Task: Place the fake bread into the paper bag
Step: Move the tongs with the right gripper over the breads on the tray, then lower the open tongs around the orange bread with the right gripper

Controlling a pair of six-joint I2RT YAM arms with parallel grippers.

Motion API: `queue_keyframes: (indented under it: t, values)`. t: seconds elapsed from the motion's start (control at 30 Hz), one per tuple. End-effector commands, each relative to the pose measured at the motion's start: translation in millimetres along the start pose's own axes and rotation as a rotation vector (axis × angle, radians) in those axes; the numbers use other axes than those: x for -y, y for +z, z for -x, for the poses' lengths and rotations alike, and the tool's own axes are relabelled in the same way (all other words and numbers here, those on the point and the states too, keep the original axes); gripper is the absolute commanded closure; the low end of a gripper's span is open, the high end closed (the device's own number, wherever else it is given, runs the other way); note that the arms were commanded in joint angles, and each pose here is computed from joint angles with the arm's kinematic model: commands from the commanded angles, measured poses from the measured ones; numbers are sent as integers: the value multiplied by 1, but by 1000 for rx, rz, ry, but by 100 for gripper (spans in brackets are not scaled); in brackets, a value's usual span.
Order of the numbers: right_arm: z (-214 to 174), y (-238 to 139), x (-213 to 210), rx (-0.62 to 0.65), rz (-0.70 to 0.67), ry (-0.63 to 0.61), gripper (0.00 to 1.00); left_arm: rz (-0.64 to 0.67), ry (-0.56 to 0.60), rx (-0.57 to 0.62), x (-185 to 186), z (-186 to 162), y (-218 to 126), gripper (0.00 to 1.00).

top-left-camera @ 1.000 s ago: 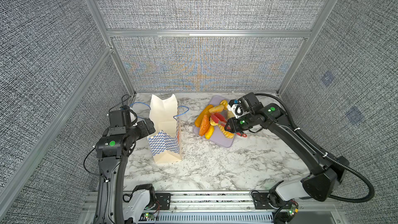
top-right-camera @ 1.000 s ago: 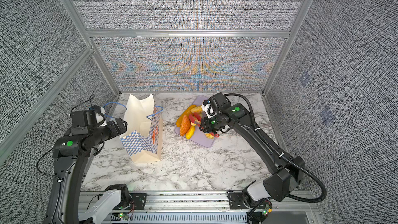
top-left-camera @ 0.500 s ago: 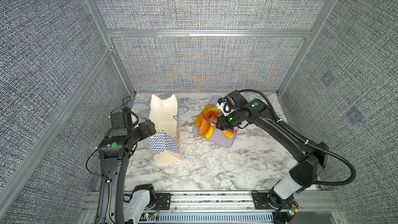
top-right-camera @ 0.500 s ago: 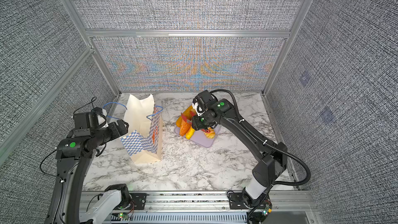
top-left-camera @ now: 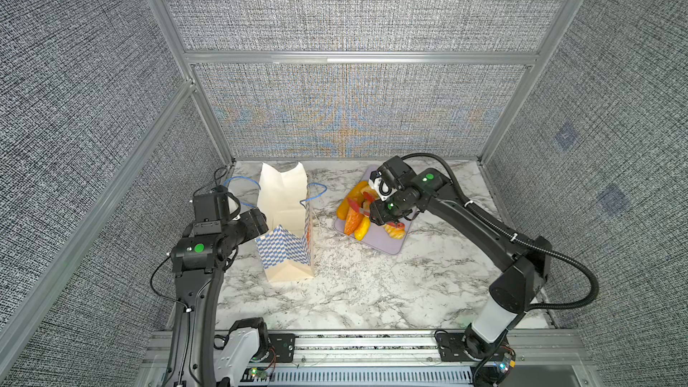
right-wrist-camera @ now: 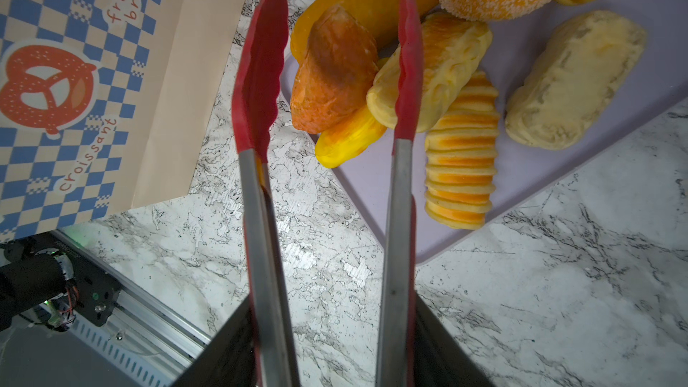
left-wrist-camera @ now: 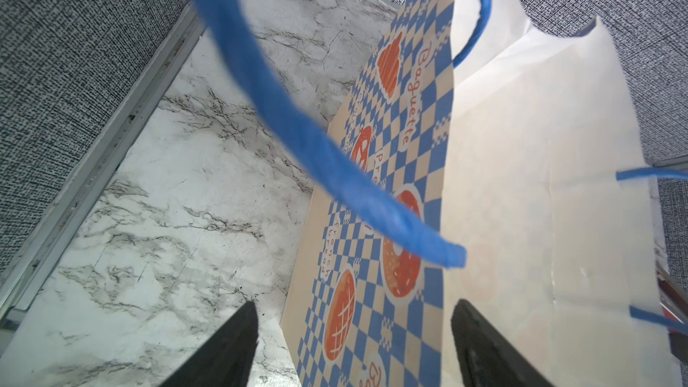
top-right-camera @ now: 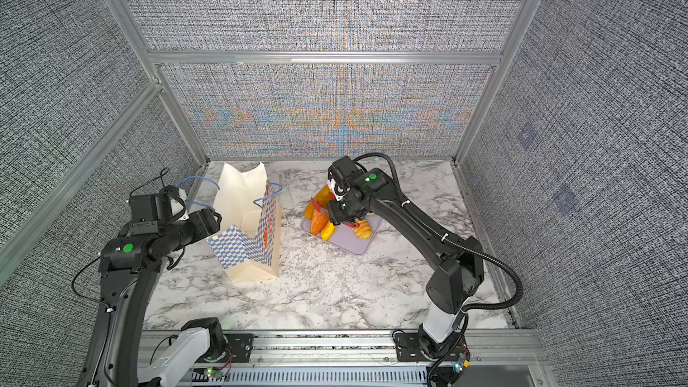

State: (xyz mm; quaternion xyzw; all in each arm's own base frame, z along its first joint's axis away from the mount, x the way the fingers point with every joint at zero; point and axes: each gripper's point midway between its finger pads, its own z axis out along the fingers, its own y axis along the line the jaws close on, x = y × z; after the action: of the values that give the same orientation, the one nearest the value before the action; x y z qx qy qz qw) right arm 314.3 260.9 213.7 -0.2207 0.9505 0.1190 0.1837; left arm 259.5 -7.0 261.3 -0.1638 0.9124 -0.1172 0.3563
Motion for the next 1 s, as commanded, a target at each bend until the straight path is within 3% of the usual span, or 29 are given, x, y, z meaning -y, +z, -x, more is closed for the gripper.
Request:
queue_keyframes:
  t: [0.0,0.3,0.6,0.97]
  values:
    - [2,-2,1,8,-10,-12,41,-28,14,6,6,6,5,29]
    - [-1,7,3,-9,-19,-13,39,-74,13,-29,12,3,18,71]
    - [2,14,-2,-14,2,-20,39,-87,8,-35,13,-1,21,98]
    - [4,27,-3,-26,4,-20,38,-93,3,-28,14,-1,20,100]
